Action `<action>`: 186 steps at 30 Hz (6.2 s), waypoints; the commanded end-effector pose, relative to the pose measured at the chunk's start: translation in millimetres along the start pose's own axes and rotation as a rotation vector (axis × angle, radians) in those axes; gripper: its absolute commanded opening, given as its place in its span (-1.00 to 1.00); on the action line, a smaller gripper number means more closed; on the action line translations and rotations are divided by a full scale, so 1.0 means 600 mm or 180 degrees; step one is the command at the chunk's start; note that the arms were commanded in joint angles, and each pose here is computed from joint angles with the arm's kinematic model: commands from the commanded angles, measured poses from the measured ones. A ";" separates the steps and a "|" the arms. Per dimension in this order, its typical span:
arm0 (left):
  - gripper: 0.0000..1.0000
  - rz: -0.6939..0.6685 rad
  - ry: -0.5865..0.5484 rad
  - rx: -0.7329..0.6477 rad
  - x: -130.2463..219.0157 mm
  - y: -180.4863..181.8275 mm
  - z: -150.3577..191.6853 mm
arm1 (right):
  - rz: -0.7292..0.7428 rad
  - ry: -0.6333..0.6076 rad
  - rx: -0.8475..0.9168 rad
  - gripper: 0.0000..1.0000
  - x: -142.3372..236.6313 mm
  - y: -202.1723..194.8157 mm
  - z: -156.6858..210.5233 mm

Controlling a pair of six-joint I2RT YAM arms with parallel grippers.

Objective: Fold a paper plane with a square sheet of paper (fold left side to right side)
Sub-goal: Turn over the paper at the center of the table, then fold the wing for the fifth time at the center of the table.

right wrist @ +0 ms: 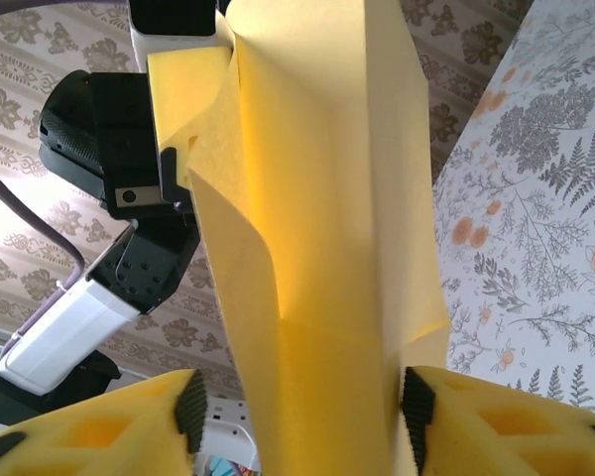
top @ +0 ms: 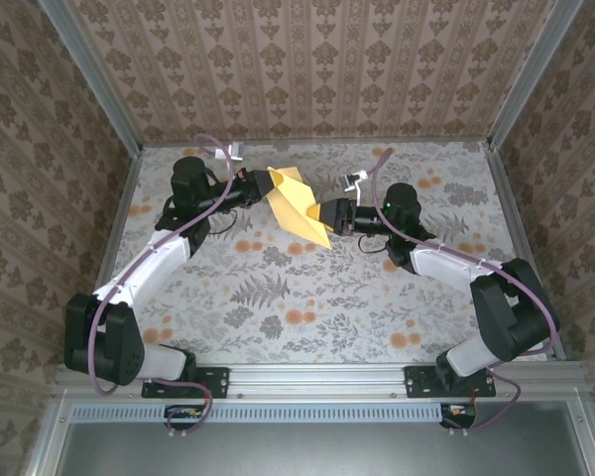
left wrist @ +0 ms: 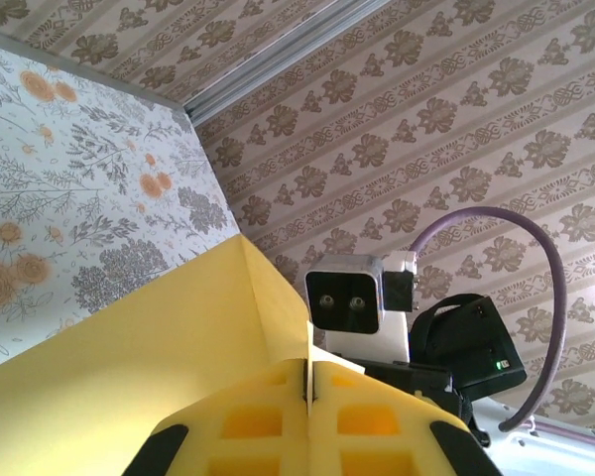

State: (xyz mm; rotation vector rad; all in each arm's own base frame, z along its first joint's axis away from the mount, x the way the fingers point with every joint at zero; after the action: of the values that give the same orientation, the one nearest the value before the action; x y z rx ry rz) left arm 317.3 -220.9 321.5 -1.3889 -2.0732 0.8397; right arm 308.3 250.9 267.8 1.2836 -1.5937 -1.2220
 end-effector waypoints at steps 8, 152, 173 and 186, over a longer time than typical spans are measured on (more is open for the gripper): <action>-0.97 0.0110 0.0060 -0.0012 -0.008 -0.003 0.009 | -0.0063 0.0068 0.0133 -0.18 -0.001 0.021 -0.005; -1.00 -0.0284 0.1502 0.0049 -0.098 0.200 0.302 | 0.2136 0.0128 0.0228 0.70 0.117 -0.257 0.033; -1.00 -0.0200 0.1520 0.0017 -0.091 0.214 0.309 | 0.1471 0.0550 -0.0122 0.06 0.064 -0.309 0.035; -1.00 -0.0237 0.1568 0.0073 -0.093 0.231 0.319 | 0.1646 0.0563 -0.0045 -0.31 0.076 -0.286 0.039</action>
State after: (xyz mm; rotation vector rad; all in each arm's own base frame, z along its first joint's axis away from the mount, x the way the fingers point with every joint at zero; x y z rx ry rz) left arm 287.1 -273.2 85.5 -1.2883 -1.7098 0.4447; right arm 322.4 203.3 83.8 0.8387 -1.6261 -0.7978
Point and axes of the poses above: each hand's point on the last joint's axis, 136 mm out from that joint toward the fingers, its own x axis back along the fingers, its own y axis along the line the jaws close on, z = x × y, the point moved 4 cm from there along x, back along the fingers, and after that the axes turned 12 degrees about -x, right-handed, at the moved point
